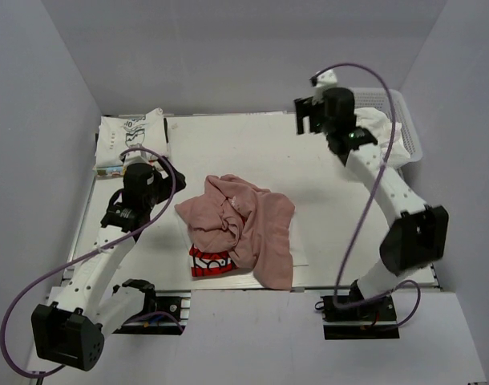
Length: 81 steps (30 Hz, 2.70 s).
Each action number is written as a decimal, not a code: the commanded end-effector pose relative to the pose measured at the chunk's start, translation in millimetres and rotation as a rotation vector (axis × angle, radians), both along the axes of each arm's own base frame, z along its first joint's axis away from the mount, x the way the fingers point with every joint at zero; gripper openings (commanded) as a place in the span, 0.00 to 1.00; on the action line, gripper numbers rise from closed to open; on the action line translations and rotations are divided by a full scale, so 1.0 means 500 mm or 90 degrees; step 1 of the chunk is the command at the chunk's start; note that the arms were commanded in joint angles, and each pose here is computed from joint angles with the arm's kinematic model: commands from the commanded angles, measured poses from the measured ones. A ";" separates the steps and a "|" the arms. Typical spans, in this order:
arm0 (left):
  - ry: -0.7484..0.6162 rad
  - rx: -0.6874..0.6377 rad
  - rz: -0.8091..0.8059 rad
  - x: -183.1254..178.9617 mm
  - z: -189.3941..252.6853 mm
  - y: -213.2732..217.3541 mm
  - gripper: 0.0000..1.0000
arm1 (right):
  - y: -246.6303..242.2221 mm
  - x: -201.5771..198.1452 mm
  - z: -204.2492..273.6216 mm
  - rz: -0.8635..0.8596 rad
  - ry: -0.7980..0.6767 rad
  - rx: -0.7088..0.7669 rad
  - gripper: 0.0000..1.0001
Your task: Fold and stack the t-shirts
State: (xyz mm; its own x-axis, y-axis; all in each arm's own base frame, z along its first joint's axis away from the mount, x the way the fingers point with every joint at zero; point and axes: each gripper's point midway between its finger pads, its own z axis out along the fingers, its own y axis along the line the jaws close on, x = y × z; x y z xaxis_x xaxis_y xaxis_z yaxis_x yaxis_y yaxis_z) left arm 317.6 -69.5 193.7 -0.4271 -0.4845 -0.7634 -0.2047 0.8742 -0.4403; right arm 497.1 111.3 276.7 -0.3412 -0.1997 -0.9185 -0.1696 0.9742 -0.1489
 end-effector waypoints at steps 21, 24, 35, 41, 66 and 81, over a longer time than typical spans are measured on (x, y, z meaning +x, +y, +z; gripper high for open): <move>0.020 -0.032 0.016 -0.031 0.010 0.000 1.00 | 0.339 -0.273 -0.146 0.130 0.144 0.050 0.00; 0.007 -0.035 0.016 -0.025 0.019 -0.002 1.00 | 0.256 -0.210 0.030 0.022 0.000 0.068 0.00; 0.033 -0.013 0.037 0.005 -0.013 0.009 1.00 | -0.124 -0.036 0.392 -0.298 -0.285 0.053 0.00; 0.051 0.004 0.044 0.050 -0.017 0.006 1.00 | -0.281 0.042 0.479 -0.355 -0.352 0.050 0.00; 0.070 -0.085 -0.335 0.018 -0.083 -0.193 0.96 | -0.152 0.077 0.125 -0.048 -0.060 0.089 0.90; 0.243 -0.027 -0.407 0.029 -0.253 -0.278 0.23 | 0.138 -0.192 -0.294 0.174 0.293 0.109 0.90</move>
State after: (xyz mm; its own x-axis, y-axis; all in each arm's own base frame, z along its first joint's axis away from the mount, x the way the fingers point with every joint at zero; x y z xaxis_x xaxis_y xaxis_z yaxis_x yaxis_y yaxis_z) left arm 328.9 -202.1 61.3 -0.8775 -0.1075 -0.4674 0.1575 0.8559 -0.4925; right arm 419.2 163.6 142.1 -0.6373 -0.1704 -0.7515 -0.3989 0.9073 0.1326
